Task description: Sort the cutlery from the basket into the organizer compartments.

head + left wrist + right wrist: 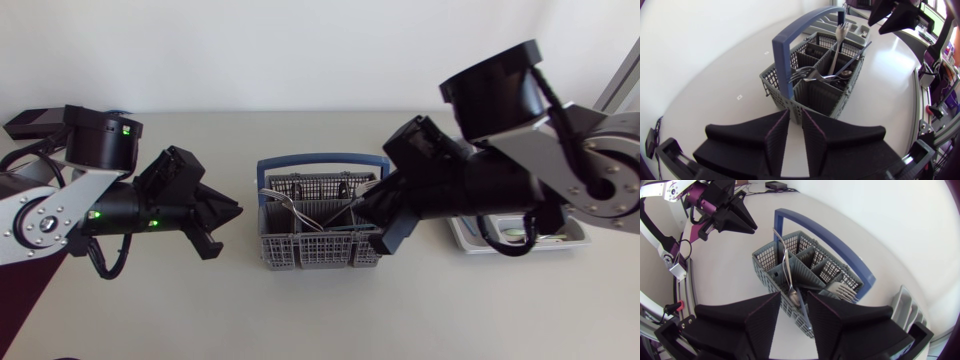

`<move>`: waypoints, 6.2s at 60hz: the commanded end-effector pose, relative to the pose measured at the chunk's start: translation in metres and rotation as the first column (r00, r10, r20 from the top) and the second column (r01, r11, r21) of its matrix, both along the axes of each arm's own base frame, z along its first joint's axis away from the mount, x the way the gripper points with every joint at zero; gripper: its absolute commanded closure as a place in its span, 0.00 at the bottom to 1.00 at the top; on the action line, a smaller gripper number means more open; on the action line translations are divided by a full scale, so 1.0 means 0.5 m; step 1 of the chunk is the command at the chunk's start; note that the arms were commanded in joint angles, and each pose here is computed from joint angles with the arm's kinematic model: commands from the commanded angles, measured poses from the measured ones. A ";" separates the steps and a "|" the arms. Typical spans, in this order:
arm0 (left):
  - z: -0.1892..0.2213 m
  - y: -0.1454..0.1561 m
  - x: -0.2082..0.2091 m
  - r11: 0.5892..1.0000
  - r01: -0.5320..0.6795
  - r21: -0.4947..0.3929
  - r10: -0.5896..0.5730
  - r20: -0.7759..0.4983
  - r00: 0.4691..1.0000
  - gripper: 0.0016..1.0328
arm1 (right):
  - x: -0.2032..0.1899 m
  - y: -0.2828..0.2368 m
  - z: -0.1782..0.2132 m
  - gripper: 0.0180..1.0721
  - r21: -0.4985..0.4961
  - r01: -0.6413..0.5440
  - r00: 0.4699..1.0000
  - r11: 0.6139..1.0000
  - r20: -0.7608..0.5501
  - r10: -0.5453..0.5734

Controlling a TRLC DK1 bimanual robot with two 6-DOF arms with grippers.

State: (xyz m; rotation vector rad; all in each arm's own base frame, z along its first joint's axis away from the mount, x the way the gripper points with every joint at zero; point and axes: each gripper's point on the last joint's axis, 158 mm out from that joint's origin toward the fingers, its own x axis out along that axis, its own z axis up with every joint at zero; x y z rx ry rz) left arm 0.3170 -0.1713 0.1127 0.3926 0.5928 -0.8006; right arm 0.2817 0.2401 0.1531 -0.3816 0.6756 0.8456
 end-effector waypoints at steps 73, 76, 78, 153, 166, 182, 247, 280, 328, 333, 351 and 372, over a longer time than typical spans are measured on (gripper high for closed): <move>-0.041 -0.014 -0.060 0.981 0.173 -0.086 -0.169 0.061 0.984 0.80 | 0.115 0.219 -0.103 0.51 -0.115 -0.088 0.962 0.990 0.248 0.114; -0.044 -0.014 -0.061 0.981 0.174 -0.085 -0.169 0.061 0.984 0.80 | 0.120 0.223 -0.106 0.51 -0.123 -0.090 0.960 0.988 0.252 0.119; -0.046 -0.014 -0.061 0.981 0.176 -0.084 -0.171 0.061 0.983 0.80 | 0.123 0.227 -0.106 0.51 -0.122 -0.092 0.959 0.988 0.257 0.120; -0.060 -0.007 -0.062 0.982 0.168 -0.088 -0.163 0.058 0.985 0.80 | 0.096 0.233 -0.087 0.95 -0.131 -0.109 0.929 0.985 0.340 0.148; -0.041 -0.013 -0.063 0.981 0.166 -0.104 -0.159 0.073 0.985 0.80 | 0.080 0.221 -0.017 0.95 -0.060 -0.109 0.910 0.992 0.396 0.124; 0.020 -0.028 -0.065 0.976 0.169 -0.139 -0.153 0.120 0.981 0.72 | 0.064 0.207 0.095 0.95 0.060 -0.124 0.894 0.990 0.439 0.086; 0.126 -0.196 -0.085 0.858 0.377 -0.350 -0.395 0.022 0.919 0.33 | 0.043 0.163 0.293 0.95 0.455 -0.177 0.969 0.873 0.234 0.075; 0.158 -0.229 -0.122 0.746 0.459 -0.482 -0.529 -0.010 0.849 0.43 | 0.021 0.190 0.300 0.95 0.482 -0.202 0.972 0.852 0.208 0.113; 0.159 -0.220 -0.175 0.683 0.509 -0.524 -0.596 0.003 0.803 0.97 | -0.011 0.184 0.308 0.95 0.493 -0.224 0.969 0.841 0.203 0.140; 0.161 -0.219 -0.178 0.682 0.510 -0.524 -0.595 0.006 0.803 0.97 | -0.012 0.182 0.306 0.95 0.491 -0.223 0.969 0.842 0.203 0.139; 0.178 -0.189 -0.162 0.731 0.475 -0.490 -0.524 0.042 0.851 0.97 | 0.013 0.162 0.299 0.28 0.457 -0.169 0.971 0.873 0.229 0.068; 0.165 -0.160 -0.092 0.853 0.352 -0.384 -0.348 0.084 0.934 0.97 | 0.013 0.172 0.287 0.27 0.416 -0.152 0.967 0.897 0.252 0.047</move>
